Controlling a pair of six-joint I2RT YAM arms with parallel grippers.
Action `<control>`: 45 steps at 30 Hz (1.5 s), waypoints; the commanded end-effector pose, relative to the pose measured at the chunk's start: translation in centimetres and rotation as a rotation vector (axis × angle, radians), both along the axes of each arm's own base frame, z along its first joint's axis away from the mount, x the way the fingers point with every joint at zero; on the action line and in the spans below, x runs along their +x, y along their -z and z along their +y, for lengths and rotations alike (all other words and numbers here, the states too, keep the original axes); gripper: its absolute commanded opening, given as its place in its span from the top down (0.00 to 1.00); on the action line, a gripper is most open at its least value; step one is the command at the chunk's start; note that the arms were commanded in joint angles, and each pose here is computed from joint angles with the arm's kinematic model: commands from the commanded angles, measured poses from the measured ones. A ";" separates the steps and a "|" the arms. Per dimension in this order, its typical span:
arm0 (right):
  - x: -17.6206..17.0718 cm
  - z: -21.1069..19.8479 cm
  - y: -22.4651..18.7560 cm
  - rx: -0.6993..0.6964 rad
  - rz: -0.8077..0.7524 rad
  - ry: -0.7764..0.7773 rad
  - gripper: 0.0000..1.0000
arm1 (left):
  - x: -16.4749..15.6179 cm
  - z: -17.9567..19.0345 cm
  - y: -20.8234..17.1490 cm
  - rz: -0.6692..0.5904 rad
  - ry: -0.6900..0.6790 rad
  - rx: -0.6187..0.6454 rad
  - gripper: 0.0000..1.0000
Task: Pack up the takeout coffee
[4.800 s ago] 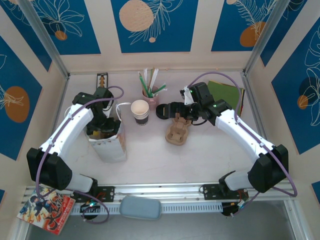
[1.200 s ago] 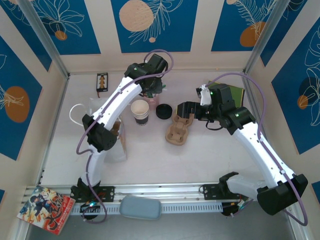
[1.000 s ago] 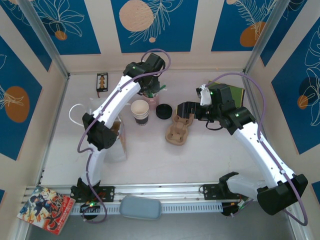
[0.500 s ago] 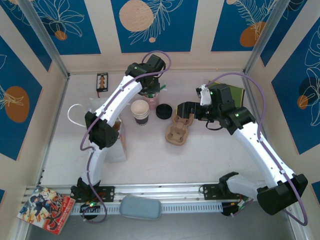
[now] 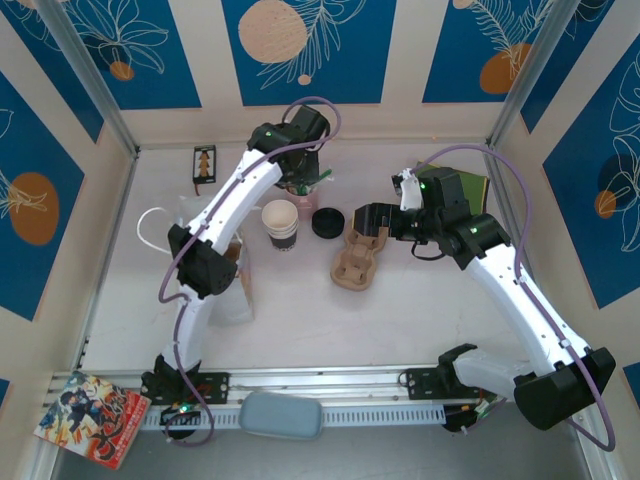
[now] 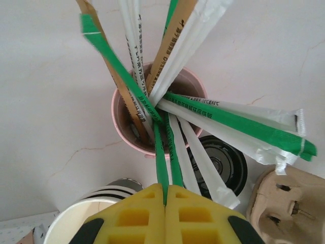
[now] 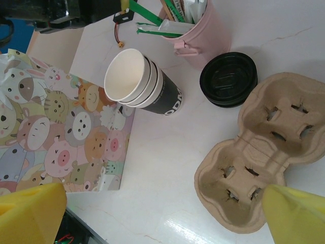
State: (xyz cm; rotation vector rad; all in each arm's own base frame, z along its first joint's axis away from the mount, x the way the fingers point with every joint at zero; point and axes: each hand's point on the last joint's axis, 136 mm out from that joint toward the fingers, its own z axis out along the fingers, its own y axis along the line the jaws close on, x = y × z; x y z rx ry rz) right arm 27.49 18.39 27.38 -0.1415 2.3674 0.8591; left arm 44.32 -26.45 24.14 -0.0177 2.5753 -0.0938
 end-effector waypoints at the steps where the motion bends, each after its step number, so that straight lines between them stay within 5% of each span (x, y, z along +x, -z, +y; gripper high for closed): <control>1: 0.0 0.2 0.3 0.005 0.001 -0.013 0.01 | -1.1 1.6 -5.2 -0.082 -0.009 -0.040 1.00; 22: 0.1 2.9 0.2 0.036 -0.005 -0.080 0.01 | -7.4 6.4 -17.1 -0.304 -0.021 -0.123 1.00; 30: 0.7 5.4 -0.1 0.047 -0.013 -0.140 0.01 | -11.4 11.5 -22.1 -0.440 -0.086 -0.108 1.00; 45: 2.0 10.2 0.4 0.039 0.021 -0.242 0.01 | -21.1 19.9 -20.7 -0.375 -0.211 -0.082 1.00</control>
